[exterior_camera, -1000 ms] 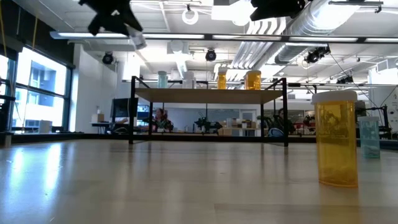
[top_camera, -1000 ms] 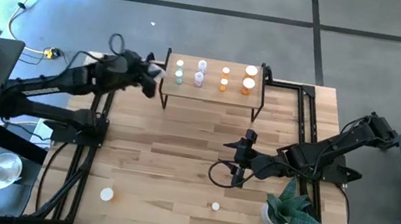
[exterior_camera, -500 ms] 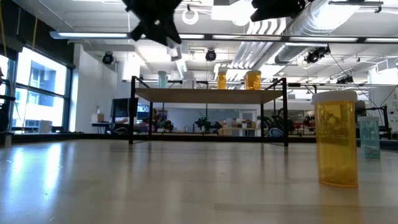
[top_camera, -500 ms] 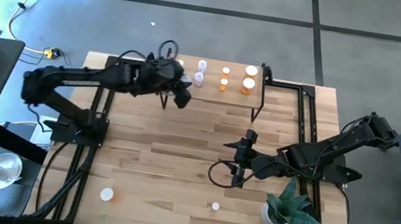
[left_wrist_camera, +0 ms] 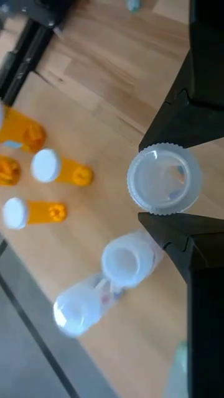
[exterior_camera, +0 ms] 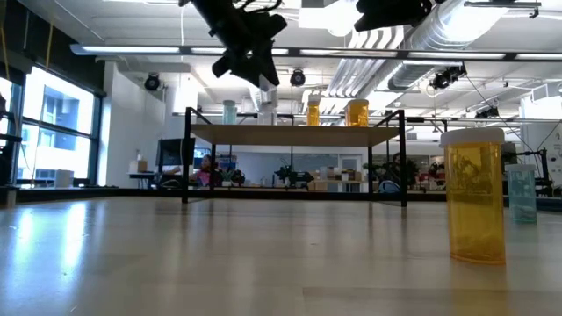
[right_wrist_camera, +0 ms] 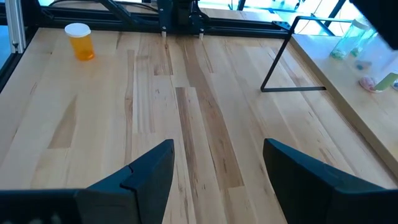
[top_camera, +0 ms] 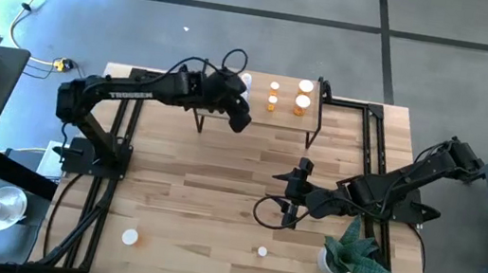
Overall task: Pick and place medicine bottles onto shelf by color
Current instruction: Put the transparent pill bottle on the shelf aligned with the other transparent pill bottles
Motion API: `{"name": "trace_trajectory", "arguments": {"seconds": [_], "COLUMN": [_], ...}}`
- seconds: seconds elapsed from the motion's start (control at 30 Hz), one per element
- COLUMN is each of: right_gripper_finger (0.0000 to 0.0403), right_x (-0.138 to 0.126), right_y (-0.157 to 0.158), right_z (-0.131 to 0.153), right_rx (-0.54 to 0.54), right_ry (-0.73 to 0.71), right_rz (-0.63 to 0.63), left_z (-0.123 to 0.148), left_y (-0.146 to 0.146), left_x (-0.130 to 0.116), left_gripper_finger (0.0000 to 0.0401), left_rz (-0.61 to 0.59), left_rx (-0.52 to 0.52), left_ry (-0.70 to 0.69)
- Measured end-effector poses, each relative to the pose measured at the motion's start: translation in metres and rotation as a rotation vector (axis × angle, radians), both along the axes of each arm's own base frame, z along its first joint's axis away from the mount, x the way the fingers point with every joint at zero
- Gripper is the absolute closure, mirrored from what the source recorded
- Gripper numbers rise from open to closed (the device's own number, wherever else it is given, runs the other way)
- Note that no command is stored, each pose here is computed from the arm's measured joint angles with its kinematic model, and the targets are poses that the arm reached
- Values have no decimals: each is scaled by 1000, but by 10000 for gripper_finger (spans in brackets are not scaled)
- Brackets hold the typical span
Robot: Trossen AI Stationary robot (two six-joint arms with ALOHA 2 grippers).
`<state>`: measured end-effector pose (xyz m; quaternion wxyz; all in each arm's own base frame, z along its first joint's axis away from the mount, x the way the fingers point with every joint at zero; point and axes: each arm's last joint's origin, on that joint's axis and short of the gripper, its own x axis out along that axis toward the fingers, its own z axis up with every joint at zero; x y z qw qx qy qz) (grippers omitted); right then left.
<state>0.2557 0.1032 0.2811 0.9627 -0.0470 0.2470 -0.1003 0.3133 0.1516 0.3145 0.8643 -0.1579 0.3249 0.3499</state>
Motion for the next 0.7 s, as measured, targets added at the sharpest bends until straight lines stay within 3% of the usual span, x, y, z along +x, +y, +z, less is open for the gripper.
{"name": "trace_trajectory", "arguments": {"seconds": [0.7], "right_gripper_finger": [165], "right_x": [0], "right_y": [0], "right_z": [0], "right_rx": [1], "right_ry": [1], "right_rz": [-1], "left_z": [-25], "left_y": [4], "left_x": [5], "left_gripper_finger": [263], "left_rz": [64], "left_rx": [-6], "left_ry": [81]}}
